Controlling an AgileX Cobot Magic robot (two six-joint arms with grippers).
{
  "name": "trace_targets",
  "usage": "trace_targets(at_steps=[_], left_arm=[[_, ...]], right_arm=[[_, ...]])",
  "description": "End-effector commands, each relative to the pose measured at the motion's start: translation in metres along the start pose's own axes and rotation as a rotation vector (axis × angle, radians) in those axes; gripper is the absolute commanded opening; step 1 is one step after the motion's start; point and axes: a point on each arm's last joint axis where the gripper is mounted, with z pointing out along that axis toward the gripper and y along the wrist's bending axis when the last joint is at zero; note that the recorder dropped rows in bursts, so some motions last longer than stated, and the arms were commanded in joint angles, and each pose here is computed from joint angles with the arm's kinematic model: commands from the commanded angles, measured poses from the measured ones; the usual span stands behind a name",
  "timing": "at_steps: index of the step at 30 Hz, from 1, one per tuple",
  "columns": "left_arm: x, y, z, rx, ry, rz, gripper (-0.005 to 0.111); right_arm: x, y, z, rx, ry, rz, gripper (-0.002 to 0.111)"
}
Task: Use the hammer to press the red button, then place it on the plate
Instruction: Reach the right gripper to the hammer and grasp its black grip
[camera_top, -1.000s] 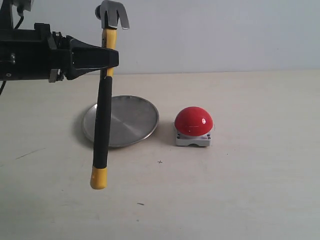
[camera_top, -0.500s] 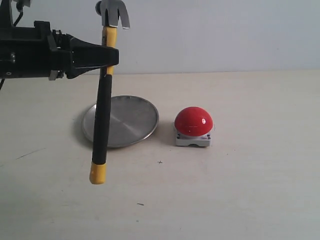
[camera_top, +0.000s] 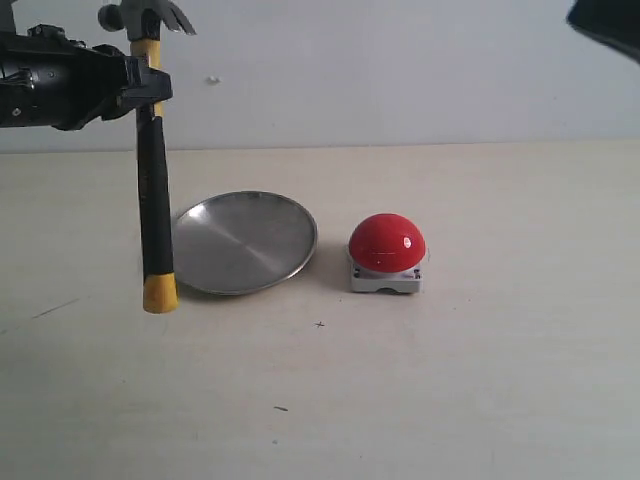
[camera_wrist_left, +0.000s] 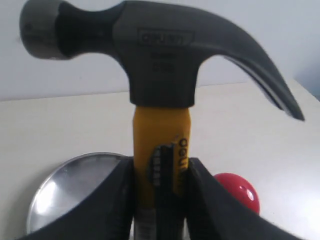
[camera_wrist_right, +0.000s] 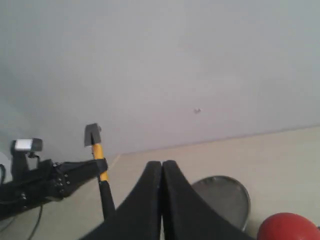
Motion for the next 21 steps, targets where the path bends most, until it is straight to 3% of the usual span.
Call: trace_targets(at_steps=[1, 5, 8, 11, 13, 17, 21], left_arm=[[-0.012, 0.0, -0.005, -0.033, -0.053, -0.027, 0.0], [-0.012, 0.003, -0.005, -0.07, -0.055, -0.028, 0.0], [-0.012, 0.009, -0.006, -0.135, -0.06, -0.068, 0.0], [-0.012, 0.01, -0.006, -0.144, -0.062, -0.085, 0.0], [-0.012, 0.01, -0.006, -0.144, -0.063, -0.093, 0.0], [-0.012, 0.009, -0.006, -0.134, -0.063, -0.108, 0.0], [-0.012, 0.008, -0.006, -0.125, -0.063, -0.11, 0.0]], right_arm=[[0.025, -0.021, 0.073, -0.059, 0.26, -0.098, 0.002], [0.091, -0.008, 0.145, -0.255, 0.49, -0.124, 0.007], [0.134, 0.015, 0.177, -0.512, 0.622, -0.114, 0.035], [0.151, 0.029, 0.198, -0.528, 0.65, -0.148, 0.055], [0.158, 0.036, 0.215, -0.449, 0.637, -0.22, 0.064], [0.161, 0.055, 0.235, -0.432, 0.584, -0.373, 0.065], [0.157, 0.067, 0.245, -0.422, 0.546, -0.419, 0.065]])
